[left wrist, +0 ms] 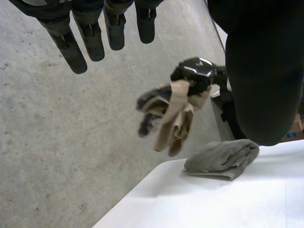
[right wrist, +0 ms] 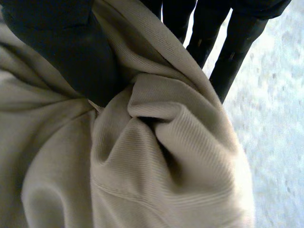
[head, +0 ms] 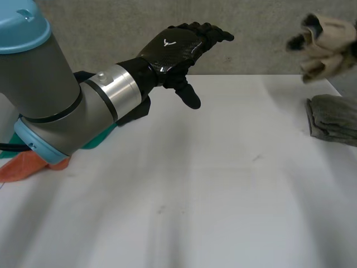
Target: Fold the laundry.
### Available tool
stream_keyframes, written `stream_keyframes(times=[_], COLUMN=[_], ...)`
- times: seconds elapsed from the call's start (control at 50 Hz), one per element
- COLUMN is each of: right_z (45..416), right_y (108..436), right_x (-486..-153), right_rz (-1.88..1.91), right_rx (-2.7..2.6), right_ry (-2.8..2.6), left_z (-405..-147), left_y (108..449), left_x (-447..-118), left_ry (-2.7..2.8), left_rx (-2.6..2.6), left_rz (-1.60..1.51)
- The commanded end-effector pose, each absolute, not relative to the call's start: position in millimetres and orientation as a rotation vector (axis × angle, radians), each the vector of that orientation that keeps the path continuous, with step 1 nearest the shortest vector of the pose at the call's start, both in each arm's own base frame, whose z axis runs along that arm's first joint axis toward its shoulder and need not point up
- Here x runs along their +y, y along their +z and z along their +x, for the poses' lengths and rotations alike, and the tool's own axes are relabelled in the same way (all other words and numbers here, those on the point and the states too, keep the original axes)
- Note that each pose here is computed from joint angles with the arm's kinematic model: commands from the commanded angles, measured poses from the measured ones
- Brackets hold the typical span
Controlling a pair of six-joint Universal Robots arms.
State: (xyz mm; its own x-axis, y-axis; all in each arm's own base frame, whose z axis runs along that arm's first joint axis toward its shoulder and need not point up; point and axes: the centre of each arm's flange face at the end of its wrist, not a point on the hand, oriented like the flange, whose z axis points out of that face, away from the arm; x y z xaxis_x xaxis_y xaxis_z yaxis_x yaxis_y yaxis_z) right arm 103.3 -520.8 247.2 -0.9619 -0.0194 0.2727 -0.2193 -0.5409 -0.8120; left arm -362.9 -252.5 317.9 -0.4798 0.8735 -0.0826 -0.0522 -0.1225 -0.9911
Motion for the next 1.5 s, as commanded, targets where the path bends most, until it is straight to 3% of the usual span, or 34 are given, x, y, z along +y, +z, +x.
stream_keyframes(times=[0.02, 0.12, 0.26, 0.54, 0.7, 0.8, 0.86, 0.9, 1.0, 1.1, 1.2, 1.32, 1.5], right_z=[37.5, -0.8, -25.2, -35.8, -83.1, -95.7, -67.1, -8.8, 85.1, 159.6, 237.6, 250.3, 239.7], right_y=[174.1, 116.2, 94.6, 167.0, 213.3, 260.0, 282.7, 296.9, 331.7, 316.3, 270.3, 223.1, 174.9], right_x=[-545.4, -542.5, -524.8, -496.0, -471.8, -461.7, -464.2, -468.5, -440.9, -403.0, -349.1, -322.5, -304.4], right_rz=[0.488, 0.601, 0.650, 0.540, 0.327, 0.313, 0.377, 0.467, 0.574, 0.776, 1.037, 1.168, 1.251], right_rx=[-1.592, -1.759, -1.874, -1.863, -1.876, -1.654, -1.518, -1.442, -1.322, -1.380, -1.579, -1.805, -1.951], right_ry=[2.525, 2.470, 2.420, 2.377, 2.107, 1.869, 1.864, 2.008, 2.277, 2.415, 2.458, 2.325, 2.128], left_z=[-364.8, -365.8, -368.8, -375.4, -376.9, -375.9, -373.6, -371.0, -355.7, -301.9, -263.2, -205.8, -177.7], left_y=[311.1, 307.4, 301.5, 305.6, 311.0, 324.1, 339.6, 350.2, 373.4, 368.2, 337.8, 258.5, 178.4], left_x=[-250.0, -248.5, -241.8, -227.3, -220.7, -218.0, -219.2, -220.1, -237.2, -301.1, -348.9, -419.7, -483.8], left_ry=[1.668, 1.655, 1.631, 1.616, 1.612, 1.644, 1.691, 1.723, 1.838, 2.023, 2.143, 2.210, 2.260], left_rx=[-1.462, -1.473, -1.485, -1.452, -1.432, -1.392, -1.351, -1.327, -1.320, -1.555, -1.775, -2.100, -2.130], left_rz=[-0.956, -0.955, -0.961, -0.982, -0.984, -0.982, -0.973, -0.964, -0.904, -0.735, -0.758, -0.973, -1.064])
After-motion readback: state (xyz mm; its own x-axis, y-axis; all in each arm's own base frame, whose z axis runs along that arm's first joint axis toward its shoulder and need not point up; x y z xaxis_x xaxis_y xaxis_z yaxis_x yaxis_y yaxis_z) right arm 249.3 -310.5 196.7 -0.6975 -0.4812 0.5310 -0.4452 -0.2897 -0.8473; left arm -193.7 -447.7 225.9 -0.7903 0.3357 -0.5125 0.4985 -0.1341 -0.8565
